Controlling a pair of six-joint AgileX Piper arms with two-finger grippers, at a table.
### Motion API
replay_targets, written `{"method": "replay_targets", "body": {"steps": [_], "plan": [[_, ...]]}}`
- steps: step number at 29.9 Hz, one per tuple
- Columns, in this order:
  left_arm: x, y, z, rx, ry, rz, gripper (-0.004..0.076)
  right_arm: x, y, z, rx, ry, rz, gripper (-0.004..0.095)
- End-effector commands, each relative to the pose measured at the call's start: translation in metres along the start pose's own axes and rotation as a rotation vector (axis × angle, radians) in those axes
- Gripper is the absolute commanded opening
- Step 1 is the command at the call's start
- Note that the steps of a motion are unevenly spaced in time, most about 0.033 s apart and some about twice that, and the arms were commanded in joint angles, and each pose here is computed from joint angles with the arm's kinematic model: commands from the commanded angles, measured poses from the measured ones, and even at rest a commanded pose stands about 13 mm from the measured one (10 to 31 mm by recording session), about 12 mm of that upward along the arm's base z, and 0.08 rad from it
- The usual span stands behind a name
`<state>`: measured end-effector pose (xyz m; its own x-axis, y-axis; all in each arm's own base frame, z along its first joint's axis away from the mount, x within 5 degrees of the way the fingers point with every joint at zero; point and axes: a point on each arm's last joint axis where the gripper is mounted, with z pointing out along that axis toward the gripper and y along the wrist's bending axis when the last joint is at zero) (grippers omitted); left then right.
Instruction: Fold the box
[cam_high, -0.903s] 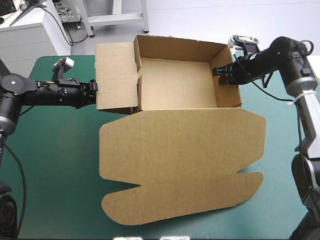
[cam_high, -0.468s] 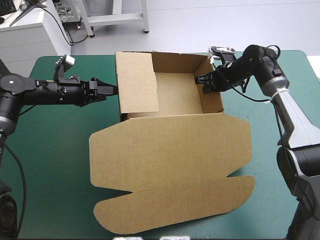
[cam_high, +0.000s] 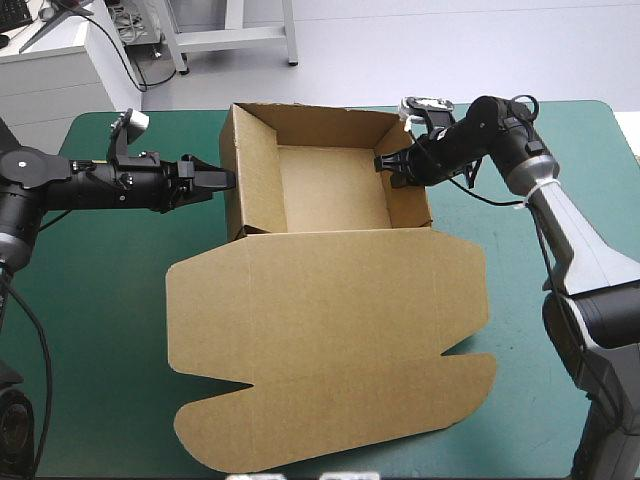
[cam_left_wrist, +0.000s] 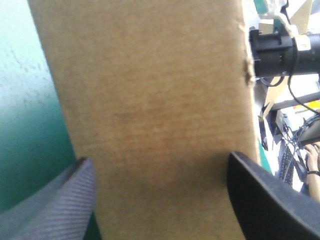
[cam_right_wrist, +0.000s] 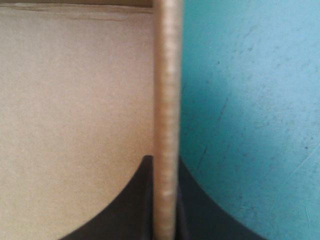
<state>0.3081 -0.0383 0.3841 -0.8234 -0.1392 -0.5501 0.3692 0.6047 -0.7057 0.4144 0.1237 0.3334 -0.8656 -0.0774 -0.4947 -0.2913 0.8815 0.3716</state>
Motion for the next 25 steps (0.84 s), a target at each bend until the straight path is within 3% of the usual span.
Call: {"method": "replay_targets", "body": {"steps": [1,11,16,25], "plan": [[0.000,-0.028,-0.012,0.119,-0.014,0.031,0.0525,-0.009,0.018,-0.023,-0.066,-0.094,0.021,-0.0015],[0.002,-0.025,-0.011,0.085,0.003,0.043,0.0500,-0.006,0.032,-0.012,-0.080,-0.079,0.005,-0.0005],[0.006,-0.015,-0.011,-0.025,0.060,0.070,0.0458,-0.001,0.057,-0.004,-0.059,-0.078,-0.077,0.0004],[0.014,0.004,-0.014,-0.228,0.146,0.025,0.0456,-0.006,0.098,-0.021,0.021,-0.153,-0.176,0.0003]]}}
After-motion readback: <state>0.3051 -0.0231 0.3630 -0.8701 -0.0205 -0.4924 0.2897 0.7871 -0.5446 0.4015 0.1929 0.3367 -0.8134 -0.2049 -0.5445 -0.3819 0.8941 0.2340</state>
